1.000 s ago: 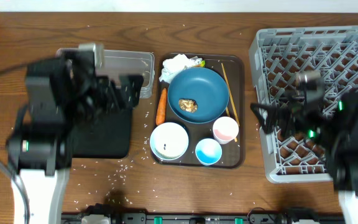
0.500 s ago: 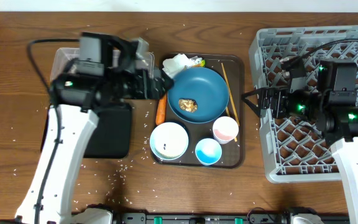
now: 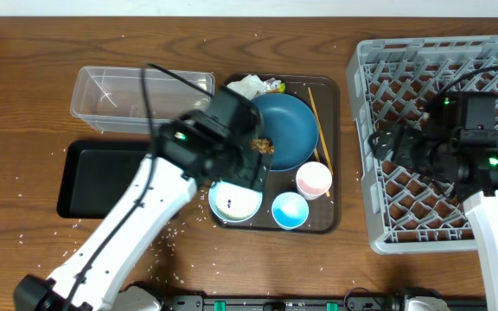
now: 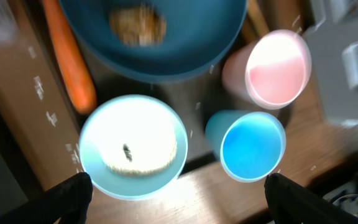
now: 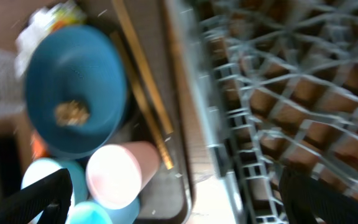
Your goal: Sort waste into correct bins and load items into the dishwasher rack
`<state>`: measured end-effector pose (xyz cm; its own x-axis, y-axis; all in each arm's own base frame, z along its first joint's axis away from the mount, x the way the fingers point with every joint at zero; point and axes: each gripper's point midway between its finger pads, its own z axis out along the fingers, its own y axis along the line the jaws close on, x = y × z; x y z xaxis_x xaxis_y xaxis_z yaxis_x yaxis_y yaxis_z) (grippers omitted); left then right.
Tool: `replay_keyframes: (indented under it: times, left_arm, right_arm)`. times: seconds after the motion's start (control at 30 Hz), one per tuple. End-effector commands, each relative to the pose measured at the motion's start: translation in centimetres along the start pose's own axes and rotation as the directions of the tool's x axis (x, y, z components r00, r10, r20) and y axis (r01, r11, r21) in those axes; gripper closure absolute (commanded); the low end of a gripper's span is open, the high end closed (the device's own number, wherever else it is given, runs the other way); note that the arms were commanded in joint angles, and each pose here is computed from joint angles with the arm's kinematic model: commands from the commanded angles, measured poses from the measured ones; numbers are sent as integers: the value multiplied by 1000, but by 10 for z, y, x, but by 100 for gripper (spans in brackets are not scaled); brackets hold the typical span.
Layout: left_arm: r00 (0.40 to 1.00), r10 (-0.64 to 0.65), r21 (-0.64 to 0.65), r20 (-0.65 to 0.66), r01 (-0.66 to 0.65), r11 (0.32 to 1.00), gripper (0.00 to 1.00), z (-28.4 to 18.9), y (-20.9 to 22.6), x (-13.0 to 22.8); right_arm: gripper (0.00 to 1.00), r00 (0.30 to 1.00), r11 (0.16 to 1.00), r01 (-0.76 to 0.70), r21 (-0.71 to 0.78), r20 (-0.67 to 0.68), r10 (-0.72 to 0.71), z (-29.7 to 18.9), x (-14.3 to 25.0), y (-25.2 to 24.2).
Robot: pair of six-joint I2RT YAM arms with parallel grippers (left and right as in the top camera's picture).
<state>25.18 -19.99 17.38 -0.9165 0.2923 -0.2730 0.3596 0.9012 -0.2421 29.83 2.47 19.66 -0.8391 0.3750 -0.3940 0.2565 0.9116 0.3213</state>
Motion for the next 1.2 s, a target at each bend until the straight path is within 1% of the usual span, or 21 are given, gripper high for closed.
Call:
replay_keyframes:
  times: [0.0, 0.17, 0.27, 0.33, 0.5, 0.53, 0.6, 0.7, 0.73, 0.77, 0.8, 0.9, 1.0, 1.1, 1.17]
  left_arm:
    - [997, -38, -51, -71, 34, 998, 13, 26, -4, 20]
    - [992, 77, -19, -96, -79, 997, 21, 59, -36, 35]
    - [986, 124, -69, -111, -132, 989, 25, 75, -38, 41]
    - [982, 138, -116, -127, -153, 981, 28, 85, -34, 43]
    - [977, 133, -133, -166, -156, 979, 33, 113, -32, 43]
    - [976, 132, -132, -174, -156, 979, 36, 118, -32, 43]
    - [973, 129, -112, -192, -152, 982, 48, 128, -35, 45]
    - [970, 126, -87, -209, -147, 985, 69, 132, -39, 49]
    - [969, 126, -88, -211, -147, 985, 77, 132, -38, 49]
    - [969, 126, -88, -212, -147, 985, 89, 132, -38, 49]
    - [969, 125, -88, -212, -147, 985, 94, 131, -38, 49]
    - [968, 124, -92, -220, -147, 985, 94, 125, -37, 51]
    - [966, 121, -96, -230, -146, 985, 95, 108, -38, 52]
    - [968, 119, -96, -222, -143, 985, 94, 81, -39, 50]
    - [975, 109, -98, -192, -130, 987, 94, 58, -35, 46]
  right_arm:
    - [1, 994, 993, -92, 74, 66, 87, -9, -13, -18]
    - [1, 994, 993, -93, 75, 67, 88, -9, -14, -18]
    - [1, 994, 993, -90, 76, 64, 85, -9, -13, -19]
    - [1, 995, 993, -90, 80, 57, 86, -9, -11, -19]
    - [1, 995, 992, -92, 86, 43, 89, -9, -7, -21]
    - [1, 995, 992, -93, 87, 41, 89, -9, -7, -21]
    - [1, 995, 992, -92, 88, 38, 89, -9, -6, -21]
    - [1, 996, 993, -79, 91, 37, 76, -9, -6, -21]
    - [1, 997, 993, -70, 93, 36, 67, -9, -6, -22]
    - [1, 998, 994, -63, 94, 35, 60, -9, -6, -22]
    - [1, 998, 994, -54, 95, 35, 51, -9, -6, -22]
    - [1, 999, 995, -44, 95, 34, 41, -9, -6, -22]
    - [1, 999, 995, -41, 95, 34, 38, -9, -6, -22]
    - [1, 999, 995, -41, 94, 35, 38, -9, -6, -22]
    - [1, 999, 995, -42, 94, 35, 38, -9, -6, -22]
